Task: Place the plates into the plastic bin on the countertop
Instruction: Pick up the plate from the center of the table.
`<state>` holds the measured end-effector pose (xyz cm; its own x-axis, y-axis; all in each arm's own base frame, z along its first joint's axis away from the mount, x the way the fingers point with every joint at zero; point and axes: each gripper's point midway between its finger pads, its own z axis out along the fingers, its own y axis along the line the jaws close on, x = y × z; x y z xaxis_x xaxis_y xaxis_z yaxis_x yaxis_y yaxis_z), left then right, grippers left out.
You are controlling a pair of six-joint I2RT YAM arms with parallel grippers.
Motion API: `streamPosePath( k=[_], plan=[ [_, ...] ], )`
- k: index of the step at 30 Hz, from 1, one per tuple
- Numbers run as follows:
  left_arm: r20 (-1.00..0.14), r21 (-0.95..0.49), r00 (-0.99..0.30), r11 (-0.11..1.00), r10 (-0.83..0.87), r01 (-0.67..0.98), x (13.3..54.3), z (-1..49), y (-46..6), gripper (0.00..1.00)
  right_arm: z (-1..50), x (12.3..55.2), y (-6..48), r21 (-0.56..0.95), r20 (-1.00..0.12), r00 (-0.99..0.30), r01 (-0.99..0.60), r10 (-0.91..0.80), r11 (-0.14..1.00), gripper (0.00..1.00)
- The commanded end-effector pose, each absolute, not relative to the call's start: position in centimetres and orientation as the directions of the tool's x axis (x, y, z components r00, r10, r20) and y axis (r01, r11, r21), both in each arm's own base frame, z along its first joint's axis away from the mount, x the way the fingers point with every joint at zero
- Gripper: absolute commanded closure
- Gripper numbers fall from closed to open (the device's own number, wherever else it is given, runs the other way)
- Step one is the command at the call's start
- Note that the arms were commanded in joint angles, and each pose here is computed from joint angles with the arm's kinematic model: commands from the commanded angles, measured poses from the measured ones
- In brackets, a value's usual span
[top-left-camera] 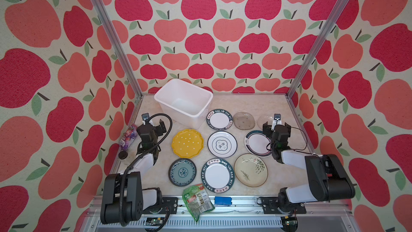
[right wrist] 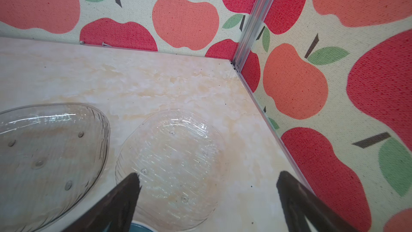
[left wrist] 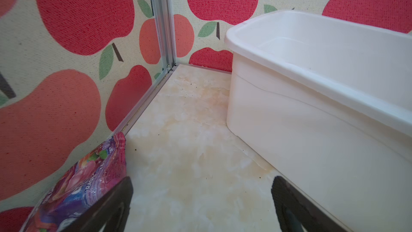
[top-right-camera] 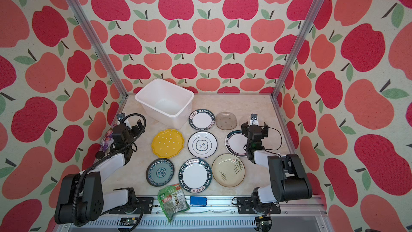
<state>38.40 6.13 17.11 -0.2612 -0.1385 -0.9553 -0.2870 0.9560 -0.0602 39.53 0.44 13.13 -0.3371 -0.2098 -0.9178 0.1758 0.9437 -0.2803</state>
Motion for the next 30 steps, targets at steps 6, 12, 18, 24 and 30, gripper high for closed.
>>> streamPosePath(
  k=[6,12,18,24,30],
  plan=[
    [-0.886,-0.128,-0.366,0.909,-0.284,-0.396,36.2,16.9,6.2,0.01,18.0,40.6,1.3,-0.398,-0.894,-0.361,0.376,-0.264,0.837,0.01],
    [-0.89,-0.338,-0.146,0.84,-0.432,-0.426,32.7,20.0,7.0,0.01,20.2,40.5,6.0,-0.456,-0.858,-0.379,0.259,-0.345,0.851,0.01],
    [-0.829,-0.379,-0.292,0.864,-0.476,-0.331,31.5,21.1,3.7,0.01,22.5,38.1,10.0,-0.316,-0.895,-0.335,0.01,-0.295,0.949,0.01],
    [-0.702,-0.469,-0.501,0.858,-0.506,-0.211,30.7,19.4,-1.6,0.01,25.1,34.7,13.4,-0.058,-0.894,-0.426,-0.201,-0.14,0.978,0.01],
    [-0.631,-0.441,-0.629,0.877,-0.454,-0.191,27.9,17.5,-3.8,0.01,24.8,32.1,17.7,0.169,-0.806,-0.587,-0.354,-0.079,0.92,0.06]
  ],
)
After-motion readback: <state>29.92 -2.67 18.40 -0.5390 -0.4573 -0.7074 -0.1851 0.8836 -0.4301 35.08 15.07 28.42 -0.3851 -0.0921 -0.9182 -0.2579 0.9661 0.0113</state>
